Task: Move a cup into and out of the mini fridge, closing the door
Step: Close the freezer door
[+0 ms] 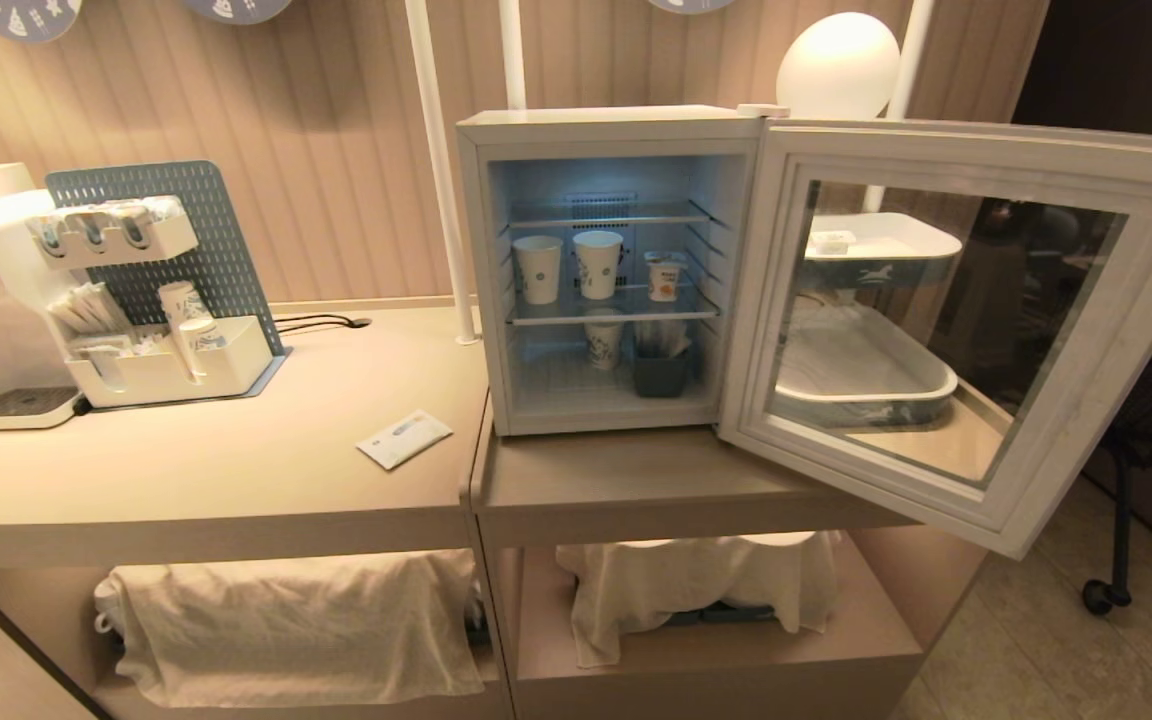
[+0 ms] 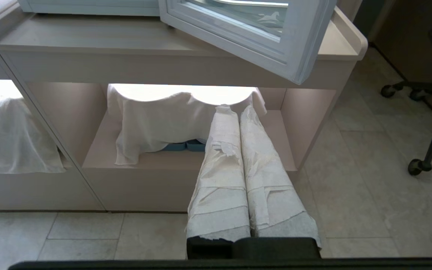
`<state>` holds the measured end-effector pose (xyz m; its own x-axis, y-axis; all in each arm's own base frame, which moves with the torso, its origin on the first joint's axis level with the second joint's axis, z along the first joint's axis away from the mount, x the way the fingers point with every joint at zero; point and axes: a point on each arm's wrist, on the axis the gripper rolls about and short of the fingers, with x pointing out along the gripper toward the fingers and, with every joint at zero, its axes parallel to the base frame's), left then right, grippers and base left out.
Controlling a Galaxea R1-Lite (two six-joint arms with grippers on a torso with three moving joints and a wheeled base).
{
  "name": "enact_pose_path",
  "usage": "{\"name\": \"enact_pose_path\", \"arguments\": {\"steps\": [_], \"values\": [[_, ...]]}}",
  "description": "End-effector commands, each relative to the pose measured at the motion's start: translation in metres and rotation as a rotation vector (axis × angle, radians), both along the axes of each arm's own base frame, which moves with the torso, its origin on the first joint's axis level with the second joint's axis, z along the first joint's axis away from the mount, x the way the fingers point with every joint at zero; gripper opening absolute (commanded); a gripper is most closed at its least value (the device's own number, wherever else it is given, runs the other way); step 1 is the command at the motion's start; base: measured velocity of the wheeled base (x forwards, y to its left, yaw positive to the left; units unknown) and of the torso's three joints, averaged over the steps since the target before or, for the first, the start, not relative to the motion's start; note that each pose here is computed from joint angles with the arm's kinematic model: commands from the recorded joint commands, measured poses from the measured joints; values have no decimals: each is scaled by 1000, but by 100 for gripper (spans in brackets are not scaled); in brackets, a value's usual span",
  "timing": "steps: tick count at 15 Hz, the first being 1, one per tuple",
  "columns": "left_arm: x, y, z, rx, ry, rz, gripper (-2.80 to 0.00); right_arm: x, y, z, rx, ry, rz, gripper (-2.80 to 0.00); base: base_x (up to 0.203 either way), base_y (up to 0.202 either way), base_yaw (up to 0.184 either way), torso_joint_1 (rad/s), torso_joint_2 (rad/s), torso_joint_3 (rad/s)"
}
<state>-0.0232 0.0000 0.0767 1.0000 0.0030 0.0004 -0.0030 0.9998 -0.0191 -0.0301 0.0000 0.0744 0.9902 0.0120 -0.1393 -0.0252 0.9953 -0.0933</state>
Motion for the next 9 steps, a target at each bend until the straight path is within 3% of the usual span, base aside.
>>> {"name": "enact_pose_path", "arguments": {"steps": [1,9], "values": [[0,0,0,-1,1,0,-280,0,0,0,-2,-1,7,-280,0,0,0,0,0,0],[0,0,0,-2,0,0,-280,0,0,0,-9,-1,6,-280,0,0,0,0,0,0]]}}
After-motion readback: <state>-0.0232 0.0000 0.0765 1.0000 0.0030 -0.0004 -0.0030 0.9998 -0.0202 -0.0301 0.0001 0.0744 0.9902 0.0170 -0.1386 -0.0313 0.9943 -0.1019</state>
